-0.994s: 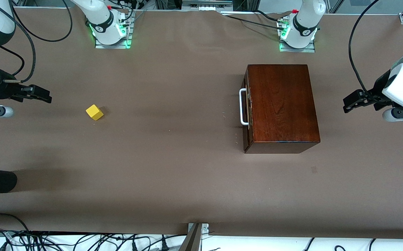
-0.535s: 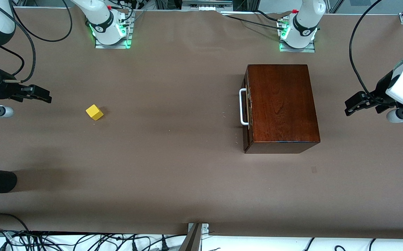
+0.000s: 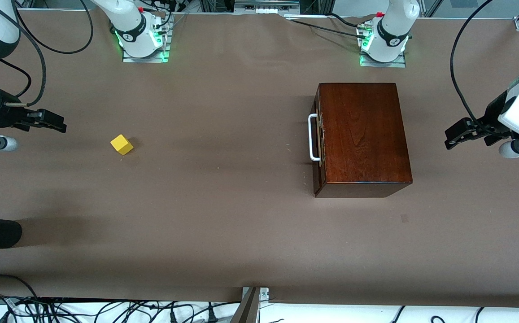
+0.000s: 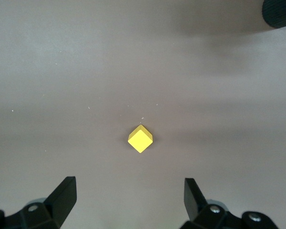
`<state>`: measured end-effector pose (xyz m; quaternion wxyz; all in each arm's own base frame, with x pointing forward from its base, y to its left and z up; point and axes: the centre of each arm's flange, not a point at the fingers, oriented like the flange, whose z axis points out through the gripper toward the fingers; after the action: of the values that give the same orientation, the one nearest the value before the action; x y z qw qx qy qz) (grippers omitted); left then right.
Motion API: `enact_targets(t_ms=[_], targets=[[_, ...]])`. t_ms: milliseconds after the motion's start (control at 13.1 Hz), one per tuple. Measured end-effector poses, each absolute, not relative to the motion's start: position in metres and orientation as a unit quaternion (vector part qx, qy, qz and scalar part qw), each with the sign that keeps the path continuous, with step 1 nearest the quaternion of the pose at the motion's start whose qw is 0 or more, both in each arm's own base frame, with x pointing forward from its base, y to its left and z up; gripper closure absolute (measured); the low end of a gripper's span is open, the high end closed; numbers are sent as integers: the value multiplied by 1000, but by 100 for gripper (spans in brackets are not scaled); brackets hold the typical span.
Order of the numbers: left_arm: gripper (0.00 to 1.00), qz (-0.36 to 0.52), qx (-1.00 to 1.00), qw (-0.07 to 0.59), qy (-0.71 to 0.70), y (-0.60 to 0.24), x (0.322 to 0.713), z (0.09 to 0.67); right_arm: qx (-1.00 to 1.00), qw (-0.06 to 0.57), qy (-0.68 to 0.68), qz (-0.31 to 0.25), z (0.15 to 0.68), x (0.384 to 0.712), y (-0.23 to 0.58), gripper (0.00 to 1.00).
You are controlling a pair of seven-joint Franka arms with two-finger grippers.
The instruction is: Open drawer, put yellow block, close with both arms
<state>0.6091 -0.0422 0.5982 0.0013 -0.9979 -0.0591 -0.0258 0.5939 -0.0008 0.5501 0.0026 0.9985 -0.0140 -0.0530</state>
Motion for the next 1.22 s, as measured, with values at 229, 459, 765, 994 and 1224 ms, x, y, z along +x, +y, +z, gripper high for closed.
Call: enact_targets(t_ms=[229,459,765,994,1224], targets=[[0,-26,-998,1,-59,-42,609,598,998,3,-14,-53,550,594,-1,0],[0,-26,-998,1,-59,-42,609,598,998,3,-14,-53,550,594,-1,0],[0,-26,-998,1,-59,-42,609,598,998,3,-14,-53,550,594,-1,0],[0,-24,-998,1,-59,-43,610,596,998,3,-14,-53,550,594,-1,0],[0,-18,-998,1,-56,-46,612,589,998,3,-14,-53,550,594,-1,0]])
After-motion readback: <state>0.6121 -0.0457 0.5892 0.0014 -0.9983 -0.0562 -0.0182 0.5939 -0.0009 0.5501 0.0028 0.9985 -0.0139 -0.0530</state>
